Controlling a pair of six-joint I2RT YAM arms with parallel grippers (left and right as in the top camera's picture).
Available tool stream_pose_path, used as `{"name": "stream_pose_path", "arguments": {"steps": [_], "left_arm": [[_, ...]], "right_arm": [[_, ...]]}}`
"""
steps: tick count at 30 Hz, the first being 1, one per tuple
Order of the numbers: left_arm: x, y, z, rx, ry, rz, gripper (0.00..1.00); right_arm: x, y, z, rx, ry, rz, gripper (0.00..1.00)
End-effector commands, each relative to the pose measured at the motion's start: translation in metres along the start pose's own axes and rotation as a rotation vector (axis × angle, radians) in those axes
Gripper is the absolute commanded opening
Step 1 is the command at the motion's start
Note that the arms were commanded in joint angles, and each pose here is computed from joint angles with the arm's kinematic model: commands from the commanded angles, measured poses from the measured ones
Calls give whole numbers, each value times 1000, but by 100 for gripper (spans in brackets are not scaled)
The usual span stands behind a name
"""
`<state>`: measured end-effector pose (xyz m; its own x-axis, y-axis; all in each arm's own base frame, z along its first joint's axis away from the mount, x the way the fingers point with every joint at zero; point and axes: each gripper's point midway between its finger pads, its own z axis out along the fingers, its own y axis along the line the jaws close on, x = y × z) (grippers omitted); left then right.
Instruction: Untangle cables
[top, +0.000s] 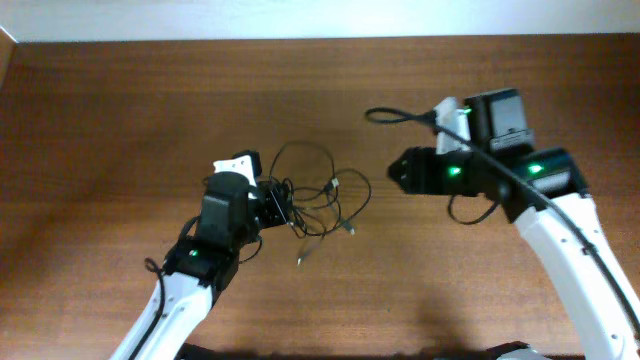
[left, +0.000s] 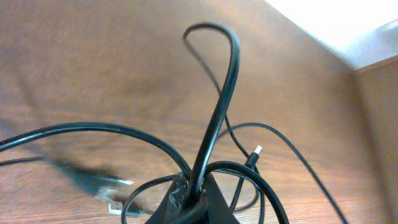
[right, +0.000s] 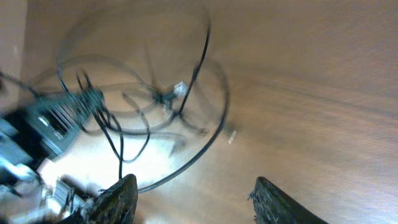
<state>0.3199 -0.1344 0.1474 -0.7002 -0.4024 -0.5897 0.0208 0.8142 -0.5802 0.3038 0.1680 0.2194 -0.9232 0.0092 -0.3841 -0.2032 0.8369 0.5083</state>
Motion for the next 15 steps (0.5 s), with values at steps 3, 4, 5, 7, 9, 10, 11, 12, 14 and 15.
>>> {"name": "stream_pose_path", "arguments": {"steps": [3, 4, 5, 7, 9, 10, 11, 12, 14, 15], "left_arm": [[-18, -23, -53, 69, -92, -146, 0], [-16, -22, -55, 66, -88, -202, 0], [-15, -21, -55, 65, -83, -222, 0], [-10, -17, -52, 49, -62, -227, 5], [-10, -18, -52, 50, -62, -257, 2], [-11, -17, -52, 52, -60, -336, 0], [-15, -15, -52, 51, -79, -545, 4], [-21, -15, -53, 56, -109, -612, 6], [-64, -34, -65, 198, -247, -608, 21], [-81, -40, -75, 250, -306, -599, 22]], "right_arm": [[33, 64, 54, -192, 56, -85, 63], [31, 73, 55, -213, 40, -112, 64], [27, 86, 54, -258, 19, -144, 65], [23, 107, 56, -321, -11, -197, 65], [32, 119, 64, -351, 18, -217, 65], [41, 121, 74, -347, 59, -192, 55], [52, 113, 92, -305, 116, -153, 45], [63, 97, 109, -238, 176, -120, 39], [84, 47, 145, -30, 276, -55, 32], [89, 35, 153, 13, 303, -34, 30]]}}
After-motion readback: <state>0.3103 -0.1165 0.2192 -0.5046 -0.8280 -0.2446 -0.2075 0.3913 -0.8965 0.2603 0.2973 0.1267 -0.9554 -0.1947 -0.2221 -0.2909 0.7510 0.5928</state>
